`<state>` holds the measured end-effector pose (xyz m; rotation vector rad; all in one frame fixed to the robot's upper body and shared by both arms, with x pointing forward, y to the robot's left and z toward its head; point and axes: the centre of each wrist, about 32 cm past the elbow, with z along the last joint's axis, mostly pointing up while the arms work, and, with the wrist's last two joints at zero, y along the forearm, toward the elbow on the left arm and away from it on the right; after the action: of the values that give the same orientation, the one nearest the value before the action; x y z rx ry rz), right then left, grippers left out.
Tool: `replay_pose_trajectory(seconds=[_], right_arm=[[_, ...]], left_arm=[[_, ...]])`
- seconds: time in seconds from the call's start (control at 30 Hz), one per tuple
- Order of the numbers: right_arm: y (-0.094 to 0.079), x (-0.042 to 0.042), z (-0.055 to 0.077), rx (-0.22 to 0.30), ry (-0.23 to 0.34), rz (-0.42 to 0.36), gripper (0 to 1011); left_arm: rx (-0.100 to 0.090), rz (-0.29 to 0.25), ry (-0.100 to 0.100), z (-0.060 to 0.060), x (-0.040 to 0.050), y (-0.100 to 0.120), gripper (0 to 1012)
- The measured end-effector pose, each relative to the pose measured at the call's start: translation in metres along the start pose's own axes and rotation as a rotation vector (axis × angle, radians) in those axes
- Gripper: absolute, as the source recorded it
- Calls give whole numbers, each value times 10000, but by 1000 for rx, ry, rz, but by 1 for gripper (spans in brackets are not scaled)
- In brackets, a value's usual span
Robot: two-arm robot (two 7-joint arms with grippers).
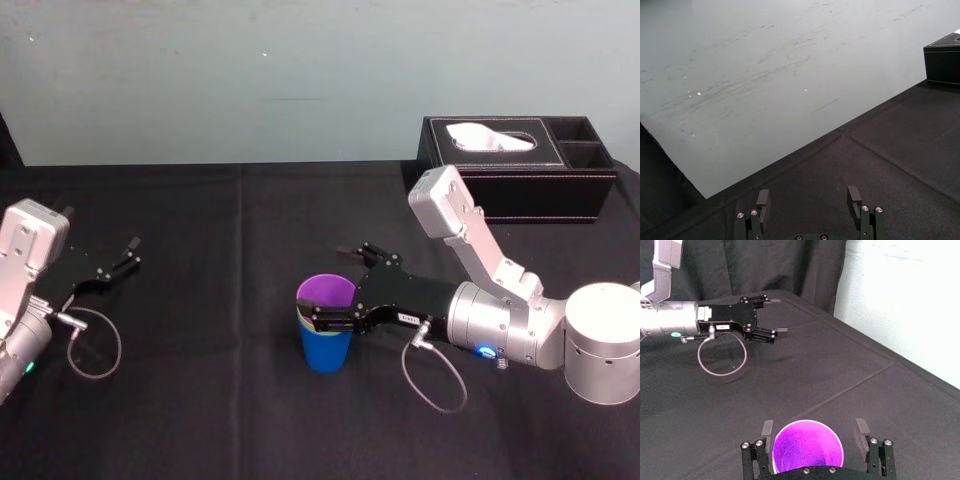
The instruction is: Stack the three plastic cups sequentially using one hand.
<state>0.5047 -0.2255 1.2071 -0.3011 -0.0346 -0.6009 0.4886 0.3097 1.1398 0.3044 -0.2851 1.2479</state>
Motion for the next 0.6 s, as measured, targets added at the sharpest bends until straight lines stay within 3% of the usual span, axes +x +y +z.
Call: replay_pose_trajectory(seconds=[0.2,0.43,0.6], right_arm=[[-2,-1,0,2,0,0,1004],[-118,-11,-8,68,16,-34,1004],[-283,-1,-76,118,28,-111,1004]], left_arm=[[0,0,0,0,0,0,1010],[0,0,0,0,0,0,1010],[0,0,0,0,0,0,1010]])
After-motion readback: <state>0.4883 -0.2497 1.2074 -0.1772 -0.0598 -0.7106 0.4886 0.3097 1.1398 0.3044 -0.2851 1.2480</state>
